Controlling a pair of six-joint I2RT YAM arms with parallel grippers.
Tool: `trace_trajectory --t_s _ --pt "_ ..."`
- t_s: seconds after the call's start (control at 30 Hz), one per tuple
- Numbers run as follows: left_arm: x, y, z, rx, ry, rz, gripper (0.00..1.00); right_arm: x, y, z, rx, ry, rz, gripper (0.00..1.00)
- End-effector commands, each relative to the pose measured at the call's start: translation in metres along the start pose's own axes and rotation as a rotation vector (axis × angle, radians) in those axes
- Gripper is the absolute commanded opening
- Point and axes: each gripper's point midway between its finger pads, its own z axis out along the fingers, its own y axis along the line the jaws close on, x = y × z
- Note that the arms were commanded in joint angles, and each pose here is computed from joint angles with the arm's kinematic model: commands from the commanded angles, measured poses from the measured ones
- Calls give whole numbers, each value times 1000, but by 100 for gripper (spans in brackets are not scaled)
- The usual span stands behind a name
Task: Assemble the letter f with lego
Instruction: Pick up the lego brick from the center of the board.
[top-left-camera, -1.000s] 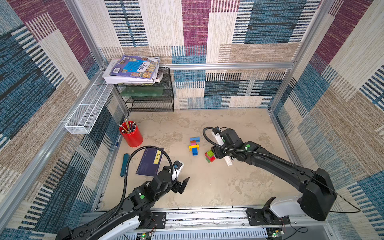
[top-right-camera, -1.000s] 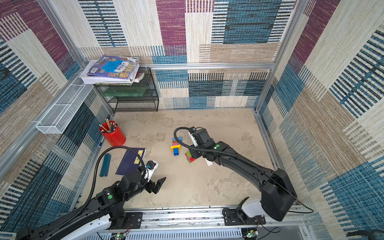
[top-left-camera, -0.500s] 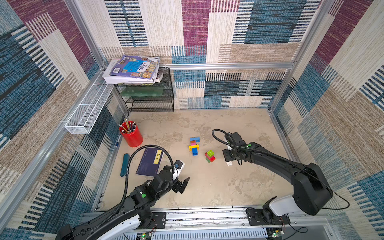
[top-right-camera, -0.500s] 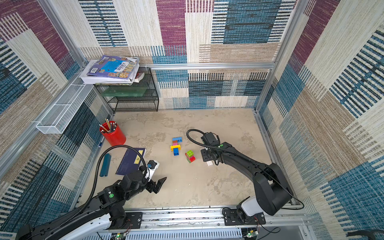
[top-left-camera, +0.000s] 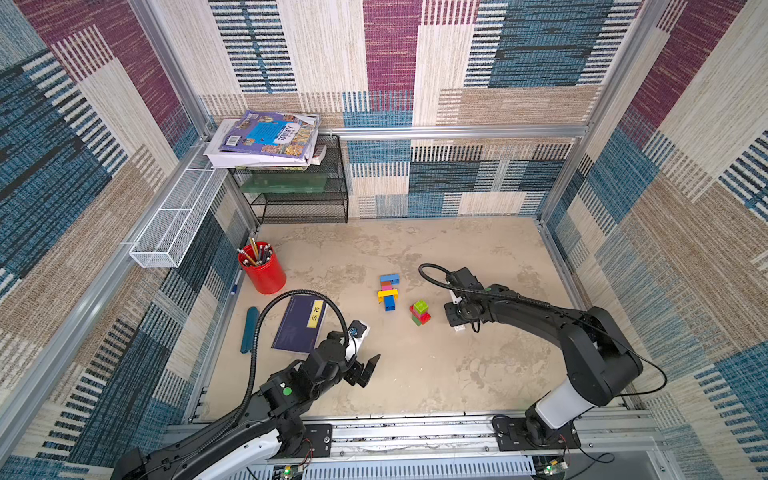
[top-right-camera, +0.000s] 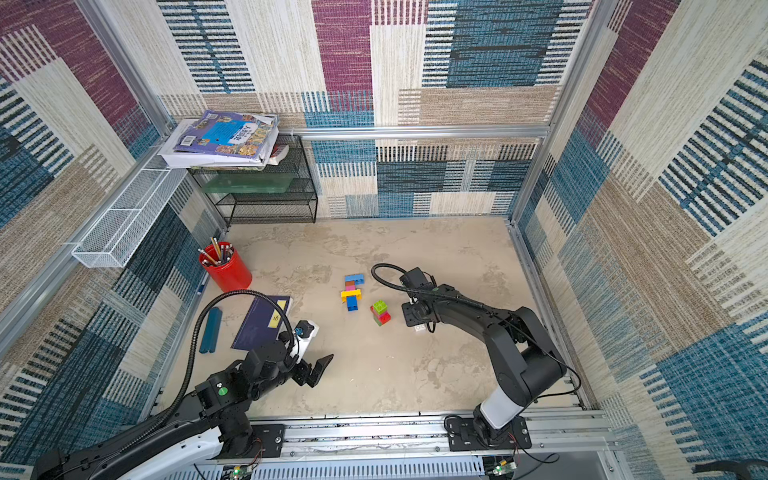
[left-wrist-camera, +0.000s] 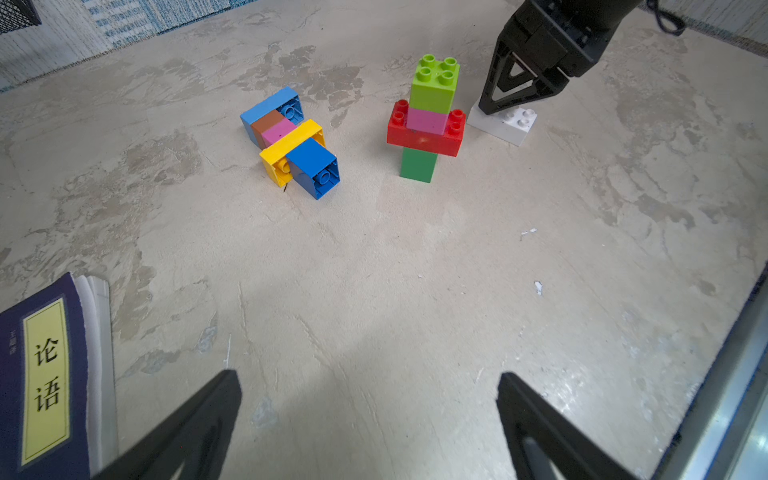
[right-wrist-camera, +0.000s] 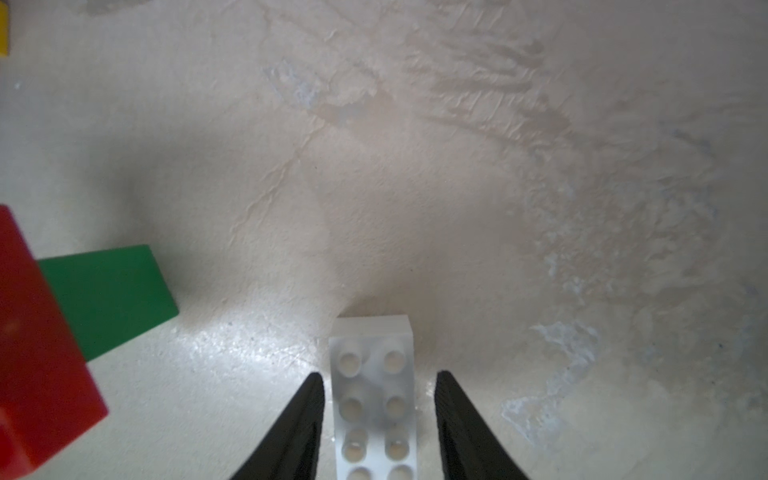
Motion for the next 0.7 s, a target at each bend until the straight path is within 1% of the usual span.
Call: trace_trajectory --t_s 0.0,0.3,0.5,0.67 --pt "-8 -2 -1 10 -26 -3 99 -6 3 3 -23 -20 -1 47" --pt "-8 -3 -1 12 -23 -2 99 -6 6 11 -39 -6 -7 42" --pt "-8 -2 0 10 -22 -2 99 -6 5 12 -54 -1 -5 34" --pt "-7 -3 0 12 -20 -1 99 -2 6 18 -66 21 -4 36"
